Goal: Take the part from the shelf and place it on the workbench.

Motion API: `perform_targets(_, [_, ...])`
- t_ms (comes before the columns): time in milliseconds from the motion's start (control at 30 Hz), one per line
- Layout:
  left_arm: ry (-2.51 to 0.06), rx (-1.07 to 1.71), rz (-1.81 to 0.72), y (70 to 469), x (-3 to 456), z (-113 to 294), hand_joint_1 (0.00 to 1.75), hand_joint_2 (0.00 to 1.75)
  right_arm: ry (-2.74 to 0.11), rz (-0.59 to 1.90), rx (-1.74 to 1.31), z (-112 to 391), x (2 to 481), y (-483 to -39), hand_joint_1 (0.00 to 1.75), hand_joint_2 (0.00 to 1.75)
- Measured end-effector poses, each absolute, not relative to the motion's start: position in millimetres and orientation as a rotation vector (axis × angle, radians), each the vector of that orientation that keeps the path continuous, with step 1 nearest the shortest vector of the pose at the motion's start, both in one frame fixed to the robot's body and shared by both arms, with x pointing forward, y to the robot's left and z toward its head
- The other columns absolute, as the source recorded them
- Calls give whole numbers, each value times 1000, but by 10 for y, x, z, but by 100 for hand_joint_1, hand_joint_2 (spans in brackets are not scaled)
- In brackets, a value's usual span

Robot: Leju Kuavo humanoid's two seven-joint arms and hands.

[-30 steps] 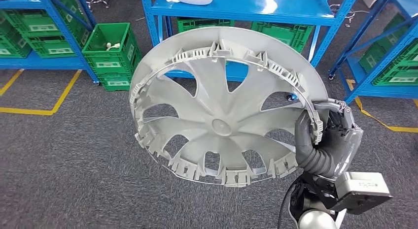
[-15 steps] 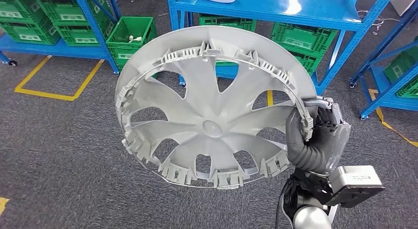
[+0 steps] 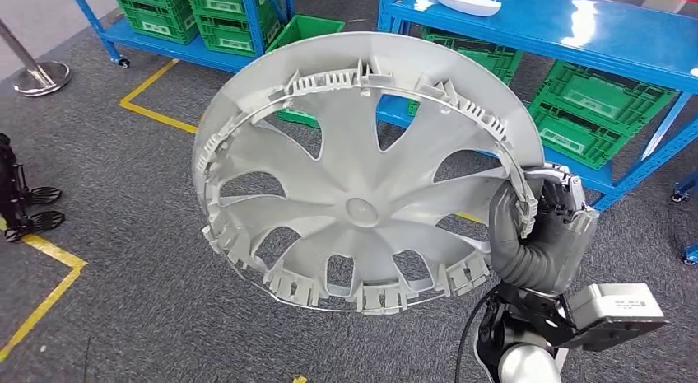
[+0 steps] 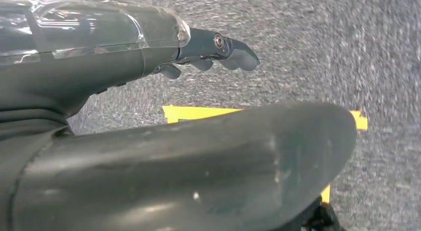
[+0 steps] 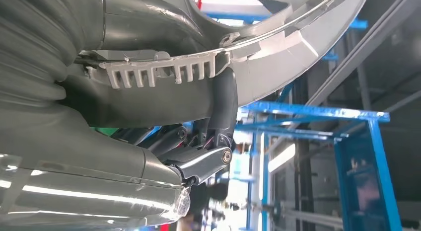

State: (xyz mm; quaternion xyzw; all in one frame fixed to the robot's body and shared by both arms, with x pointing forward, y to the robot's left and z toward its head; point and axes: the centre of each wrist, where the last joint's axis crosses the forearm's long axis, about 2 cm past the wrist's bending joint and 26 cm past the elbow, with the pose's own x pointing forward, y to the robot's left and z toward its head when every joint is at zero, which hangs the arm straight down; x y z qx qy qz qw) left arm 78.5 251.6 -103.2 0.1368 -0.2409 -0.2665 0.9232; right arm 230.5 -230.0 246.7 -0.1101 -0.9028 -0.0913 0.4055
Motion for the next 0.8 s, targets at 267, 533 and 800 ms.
perform_targets(267, [-493, 298, -550, 2584, 786, -1036, 0, 0, -2287, -255, -141, 2533, 2375, -2246, 162, 175])
perform_targets(533, [-493, 305, -554, 2633, 781, -1040, 0, 0, -2300, -218, -86, 2545, 2391, -2191, 162, 175])
perform_targets(800, [-496, 308, -555, 2647, 798, -1037, 0, 0, -2305, -184, -78, 2529, 2380, -2185, 162, 175])
